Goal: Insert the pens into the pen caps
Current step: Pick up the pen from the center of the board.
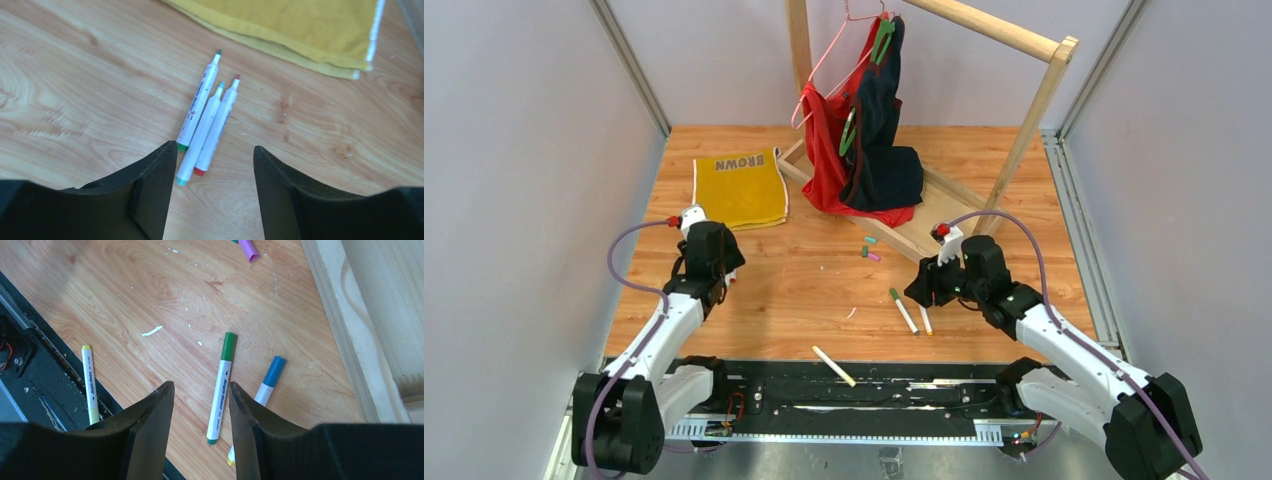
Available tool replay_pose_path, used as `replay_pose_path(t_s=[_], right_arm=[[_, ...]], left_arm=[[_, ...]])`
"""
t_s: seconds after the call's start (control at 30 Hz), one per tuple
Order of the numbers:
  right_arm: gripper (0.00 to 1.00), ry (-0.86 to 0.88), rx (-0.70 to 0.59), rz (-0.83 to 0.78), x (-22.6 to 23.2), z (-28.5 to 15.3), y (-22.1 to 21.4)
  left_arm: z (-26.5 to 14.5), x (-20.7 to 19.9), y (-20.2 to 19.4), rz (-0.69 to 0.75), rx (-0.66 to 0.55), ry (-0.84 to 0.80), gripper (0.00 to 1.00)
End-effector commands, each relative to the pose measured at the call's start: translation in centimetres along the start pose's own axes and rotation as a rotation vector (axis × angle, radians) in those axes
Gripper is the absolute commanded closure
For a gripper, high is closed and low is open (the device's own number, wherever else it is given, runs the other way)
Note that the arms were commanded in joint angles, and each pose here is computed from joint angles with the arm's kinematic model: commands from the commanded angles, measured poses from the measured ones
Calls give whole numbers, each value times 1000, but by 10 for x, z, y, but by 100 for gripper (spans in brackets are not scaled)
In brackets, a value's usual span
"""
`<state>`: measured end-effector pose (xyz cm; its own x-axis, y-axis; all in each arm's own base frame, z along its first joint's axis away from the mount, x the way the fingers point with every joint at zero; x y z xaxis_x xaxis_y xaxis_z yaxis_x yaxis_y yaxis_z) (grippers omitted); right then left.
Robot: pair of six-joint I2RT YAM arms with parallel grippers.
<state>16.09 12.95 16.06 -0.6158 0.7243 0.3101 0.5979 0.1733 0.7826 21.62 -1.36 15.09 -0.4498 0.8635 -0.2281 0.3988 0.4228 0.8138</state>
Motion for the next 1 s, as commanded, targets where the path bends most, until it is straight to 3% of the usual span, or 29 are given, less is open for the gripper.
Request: replay_pose_path(t_s=[0.0,0.3,0.97], right_arm=[[55,54,-5,-4,-2,2,-3],[57,70,-2,5,-3,2,-4],[59,77,-12,21,-5,1,-6]], left_arm=[[9,5,5,26,55,71,41],[30,9,3,38,110,148,59],[70,10,6,80,302,182,71]])
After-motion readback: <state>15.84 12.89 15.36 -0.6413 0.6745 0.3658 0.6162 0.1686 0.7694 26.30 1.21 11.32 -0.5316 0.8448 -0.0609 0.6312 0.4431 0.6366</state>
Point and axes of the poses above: each gripper's point midway between its finger pads, its own z axis out along the fingers, its own x axis along the line the jaws close on, y = z × x, the point moved 10 cm from there along -z, back along the fingers, and after that the axes turned 4 degrees about -z, right-handed, at the moved point
